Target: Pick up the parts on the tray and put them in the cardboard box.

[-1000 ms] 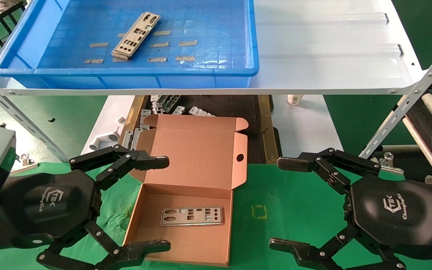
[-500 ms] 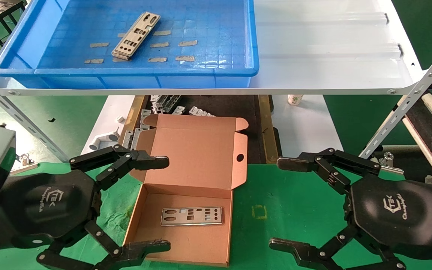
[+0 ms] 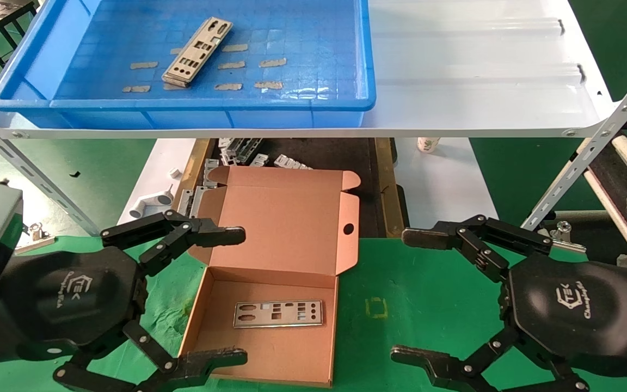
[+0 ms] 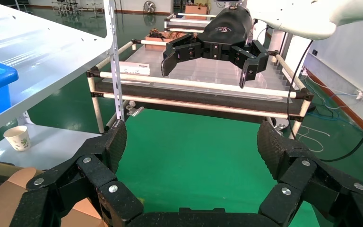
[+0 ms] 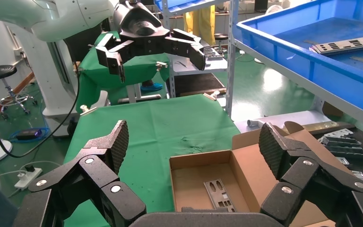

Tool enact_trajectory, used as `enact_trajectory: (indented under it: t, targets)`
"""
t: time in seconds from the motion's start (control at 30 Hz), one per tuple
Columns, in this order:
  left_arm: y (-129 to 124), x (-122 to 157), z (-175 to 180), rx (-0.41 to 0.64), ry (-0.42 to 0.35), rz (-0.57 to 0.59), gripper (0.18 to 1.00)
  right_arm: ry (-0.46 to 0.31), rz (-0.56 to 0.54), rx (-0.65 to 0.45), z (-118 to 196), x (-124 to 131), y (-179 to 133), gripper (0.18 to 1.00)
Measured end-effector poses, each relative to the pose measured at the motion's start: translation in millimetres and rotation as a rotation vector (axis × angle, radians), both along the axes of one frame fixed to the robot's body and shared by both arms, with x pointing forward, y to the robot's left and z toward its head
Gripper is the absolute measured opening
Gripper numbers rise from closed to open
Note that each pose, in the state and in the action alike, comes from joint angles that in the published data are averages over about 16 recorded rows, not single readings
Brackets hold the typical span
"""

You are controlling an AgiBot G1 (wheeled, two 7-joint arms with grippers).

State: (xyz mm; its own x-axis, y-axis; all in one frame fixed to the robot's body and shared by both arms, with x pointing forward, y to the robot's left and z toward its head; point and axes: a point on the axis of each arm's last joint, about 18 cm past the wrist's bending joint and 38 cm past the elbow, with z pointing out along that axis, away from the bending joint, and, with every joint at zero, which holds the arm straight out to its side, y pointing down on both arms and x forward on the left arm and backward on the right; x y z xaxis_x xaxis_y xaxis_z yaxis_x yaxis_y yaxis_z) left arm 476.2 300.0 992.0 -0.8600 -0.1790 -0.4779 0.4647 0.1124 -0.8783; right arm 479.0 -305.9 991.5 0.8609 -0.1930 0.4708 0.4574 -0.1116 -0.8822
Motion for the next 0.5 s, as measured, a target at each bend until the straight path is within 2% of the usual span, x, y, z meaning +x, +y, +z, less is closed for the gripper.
enact_trajectory:
  t: [0.5]
  targets:
    - [0.0,0.0,0.0,0.000,0.000,0.000,1.001,0.000,0.000,0.000,0.0,0.0,0.0,1.001]
